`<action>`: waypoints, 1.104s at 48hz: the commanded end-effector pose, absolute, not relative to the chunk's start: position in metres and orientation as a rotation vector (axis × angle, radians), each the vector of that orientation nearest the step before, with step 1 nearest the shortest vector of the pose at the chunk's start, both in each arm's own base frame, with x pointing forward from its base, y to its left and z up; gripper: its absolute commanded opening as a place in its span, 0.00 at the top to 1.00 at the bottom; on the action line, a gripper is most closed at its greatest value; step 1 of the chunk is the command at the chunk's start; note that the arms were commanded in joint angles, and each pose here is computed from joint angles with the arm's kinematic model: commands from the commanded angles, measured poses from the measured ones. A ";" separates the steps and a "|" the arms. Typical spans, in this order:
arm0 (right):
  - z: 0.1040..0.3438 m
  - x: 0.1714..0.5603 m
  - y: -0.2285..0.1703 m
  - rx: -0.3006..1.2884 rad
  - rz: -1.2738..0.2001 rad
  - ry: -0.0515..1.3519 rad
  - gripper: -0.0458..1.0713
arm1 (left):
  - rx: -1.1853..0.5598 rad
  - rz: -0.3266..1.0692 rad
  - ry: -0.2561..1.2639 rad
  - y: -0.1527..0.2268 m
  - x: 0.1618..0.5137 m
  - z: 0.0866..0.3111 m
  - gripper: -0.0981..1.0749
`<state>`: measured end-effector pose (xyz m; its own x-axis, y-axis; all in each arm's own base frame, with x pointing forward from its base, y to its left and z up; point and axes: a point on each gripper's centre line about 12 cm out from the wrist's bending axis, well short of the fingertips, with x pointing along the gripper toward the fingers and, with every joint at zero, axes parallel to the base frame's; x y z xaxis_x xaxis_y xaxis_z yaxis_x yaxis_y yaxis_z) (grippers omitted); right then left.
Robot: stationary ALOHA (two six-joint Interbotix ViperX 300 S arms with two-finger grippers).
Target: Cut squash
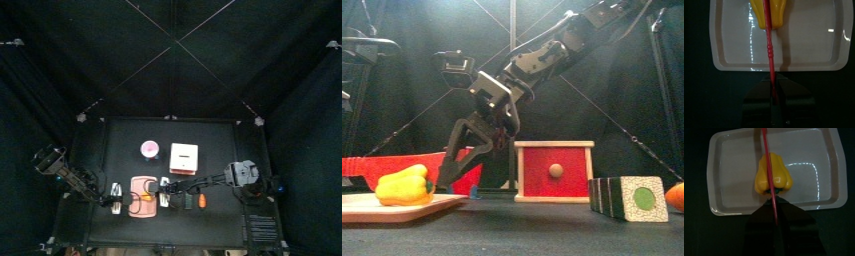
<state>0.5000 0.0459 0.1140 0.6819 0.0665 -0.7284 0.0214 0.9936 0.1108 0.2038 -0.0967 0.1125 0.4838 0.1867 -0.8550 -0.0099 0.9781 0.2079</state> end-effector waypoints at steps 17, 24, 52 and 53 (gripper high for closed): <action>0.120 0.504 0.047 0.126 0.024 0.812 0.81 | 0.182 0.115 1.044 -0.099 0.209 0.117 0.59; 0.116 0.503 0.047 0.126 0.023 0.824 0.81 | 0.181 0.113 1.045 -0.099 0.209 0.116 0.59; 0.145 0.500 0.045 0.119 0.028 0.776 0.81 | 0.146 0.096 0.972 -0.105 0.218 0.138 0.59; 0.148 0.500 0.045 0.119 0.028 0.772 0.81 | 0.142 0.095 0.964 -0.105 0.219 0.141 0.59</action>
<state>0.4977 0.0466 0.1091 0.6569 0.0660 -0.7511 0.0230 0.9939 0.1075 0.2094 -0.0996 0.1239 0.5196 0.1655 -0.8382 -0.0118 0.9824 0.1867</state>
